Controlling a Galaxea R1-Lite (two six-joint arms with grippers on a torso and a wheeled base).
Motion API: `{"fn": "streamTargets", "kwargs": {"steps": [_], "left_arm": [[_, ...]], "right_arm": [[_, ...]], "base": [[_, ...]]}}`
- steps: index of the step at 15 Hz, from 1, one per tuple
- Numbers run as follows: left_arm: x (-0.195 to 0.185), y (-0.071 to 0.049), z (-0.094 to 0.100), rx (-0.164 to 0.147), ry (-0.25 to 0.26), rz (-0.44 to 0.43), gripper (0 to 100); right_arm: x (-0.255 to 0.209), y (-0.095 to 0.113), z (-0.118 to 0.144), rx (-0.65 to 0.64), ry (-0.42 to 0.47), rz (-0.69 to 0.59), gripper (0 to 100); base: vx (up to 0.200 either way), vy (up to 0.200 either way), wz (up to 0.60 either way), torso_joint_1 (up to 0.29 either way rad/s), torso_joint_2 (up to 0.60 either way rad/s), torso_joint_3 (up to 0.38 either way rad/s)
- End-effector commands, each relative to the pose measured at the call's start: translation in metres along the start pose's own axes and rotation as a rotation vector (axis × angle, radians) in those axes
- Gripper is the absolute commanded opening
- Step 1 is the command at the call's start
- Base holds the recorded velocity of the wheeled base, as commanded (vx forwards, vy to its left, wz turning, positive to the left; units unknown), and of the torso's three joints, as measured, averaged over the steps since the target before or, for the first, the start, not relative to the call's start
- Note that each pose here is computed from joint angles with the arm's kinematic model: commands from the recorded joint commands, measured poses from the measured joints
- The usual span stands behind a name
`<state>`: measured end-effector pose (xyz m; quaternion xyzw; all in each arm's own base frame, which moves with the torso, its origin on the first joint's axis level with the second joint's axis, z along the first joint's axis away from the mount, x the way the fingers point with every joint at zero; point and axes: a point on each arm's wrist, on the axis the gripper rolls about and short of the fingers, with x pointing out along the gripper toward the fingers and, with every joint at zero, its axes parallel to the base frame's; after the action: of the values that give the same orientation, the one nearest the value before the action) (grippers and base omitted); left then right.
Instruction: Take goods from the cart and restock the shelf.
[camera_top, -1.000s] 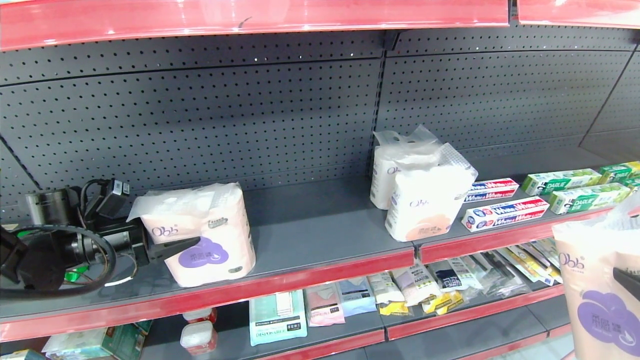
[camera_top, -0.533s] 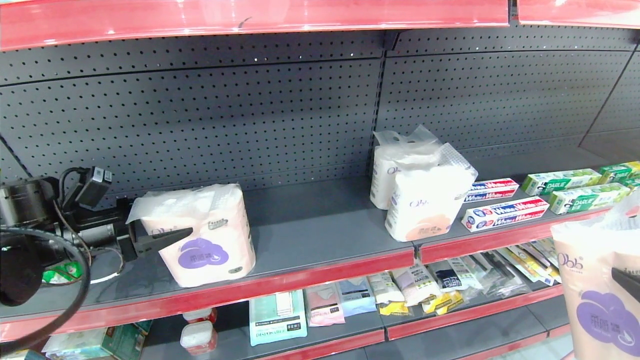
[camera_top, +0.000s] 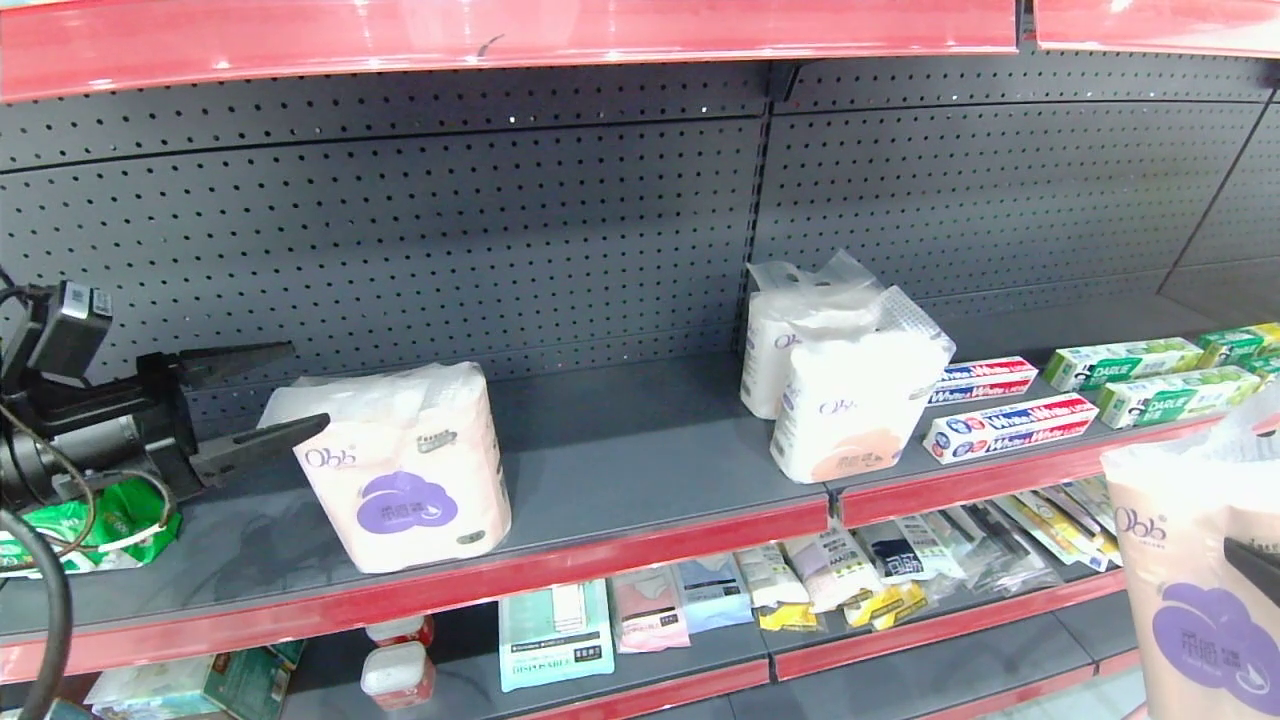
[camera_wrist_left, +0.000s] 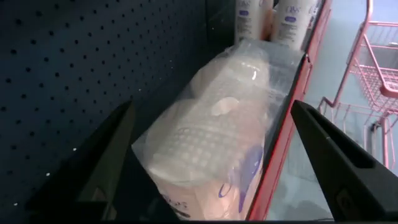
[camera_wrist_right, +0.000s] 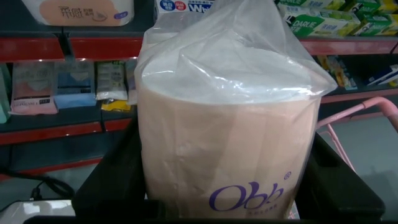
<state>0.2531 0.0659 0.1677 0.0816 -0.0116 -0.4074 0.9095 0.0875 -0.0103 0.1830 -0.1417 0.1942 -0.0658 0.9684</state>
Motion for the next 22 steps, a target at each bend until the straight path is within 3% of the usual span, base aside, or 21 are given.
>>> {"fn": "streamTargets", "kwargs": {"steps": [1, 4, 6, 7, 8, 10, 11, 12, 14, 15, 17, 19, 20, 22], "left_arm": [[-0.013, -0.011, 0.022, 0.048, -0.018, 0.065, 100], [-0.021, -0.024, 0.046, 0.036, -0.046, 0.161, 100], [-0.028, -0.036, 0.057, 0.026, -0.060, 0.272, 100], [-0.034, -0.048, 0.058, 0.002, -0.064, 0.365, 100], [-0.043, -0.066, 0.055, -0.056, -0.057, 0.498, 100], [-0.055, -0.092, 0.037, -0.126, -0.002, 0.667, 100], [-0.059, -0.101, 0.034, -0.138, 0.009, 0.699, 100], [-0.067, -0.123, 0.027, -0.164, 0.037, 0.725, 100], [-0.076, -0.146, 0.027, -0.184, 0.057, 0.721, 100], [-0.085, -0.168, 0.030, -0.202, 0.077, 0.717, 100], [-0.098, -0.203, 0.032, -0.210, 0.078, 0.683, 100], [-0.114, -0.247, 0.034, -0.168, 0.019, 0.518, 100], [-0.122, -0.263, 0.032, -0.159, 0.010, 0.468, 100], [-0.132, -0.281, 0.020, -0.157, 0.027, 0.426, 100]], "right_arm": [[0.000, 0.000, 0.000, -0.001, -0.003, 0.002, 0], [0.000, 0.000, 0.000, -0.003, -0.003, 0.006, 0], [-0.001, 0.000, 0.001, -0.002, -0.009, 0.009, 0], [-0.001, 0.000, 0.002, -0.002, -0.013, 0.008, 0], [-0.001, 0.000, 0.004, 0.001, -0.020, 0.009, 0], [-0.001, 0.002, 0.004, -0.008, -0.025, 0.036, 0], [-0.001, 0.003, 0.005, -0.009, -0.031, 0.042, 0], [-0.001, 0.004, 0.005, -0.010, -0.035, 0.056, 0], [-0.002, 0.004, 0.006, -0.010, -0.037, 0.058, 0], [-0.003, 0.003, 0.009, -0.009, -0.049, 0.055, 0], [-0.004, 0.002, 0.012, -0.007, -0.064, 0.051, 0], [-0.009, 0.001, 0.013, -0.011, -0.088, 0.050, 0], [-0.010, 0.002, 0.013, -0.019, -0.099, 0.065, 0], [-0.016, 0.002, 0.012, -0.022, -0.124, 0.064, 0]], "base": [[0.000, 0.000, 0.00, 0.000, 0.00, 0.000], [0.000, 0.000, 0.00, 0.000, 0.00, 0.000], [0.000, 0.000, 0.00, 0.000, 0.00, 0.000], [0.000, 0.000, 0.00, 0.000, 0.00, 0.000], [0.000, 0.000, 0.00, 0.000, 0.00, 0.000], [0.000, 0.000, 0.00, 0.000, 0.00, 0.000], [0.000, 0.000, 0.00, 0.000, 0.00, 0.000], [0.000, 0.000, 0.00, 0.000, 0.00, 0.000], [0.000, 0.000, 0.00, 0.000, 0.00, 0.000], [0.000, 0.000, 0.00, 0.000, 0.00, 0.000], [0.000, 0.000, 0.00, 0.000, 0.00, 0.000], [0.000, 0.000, 0.00, 0.000, 0.00, 0.000], [0.000, 0.000, 0.00, 0.000, 0.00, 0.000], [0.000, 0.000, 0.00, 0.000, 0.00, 0.000]]}}
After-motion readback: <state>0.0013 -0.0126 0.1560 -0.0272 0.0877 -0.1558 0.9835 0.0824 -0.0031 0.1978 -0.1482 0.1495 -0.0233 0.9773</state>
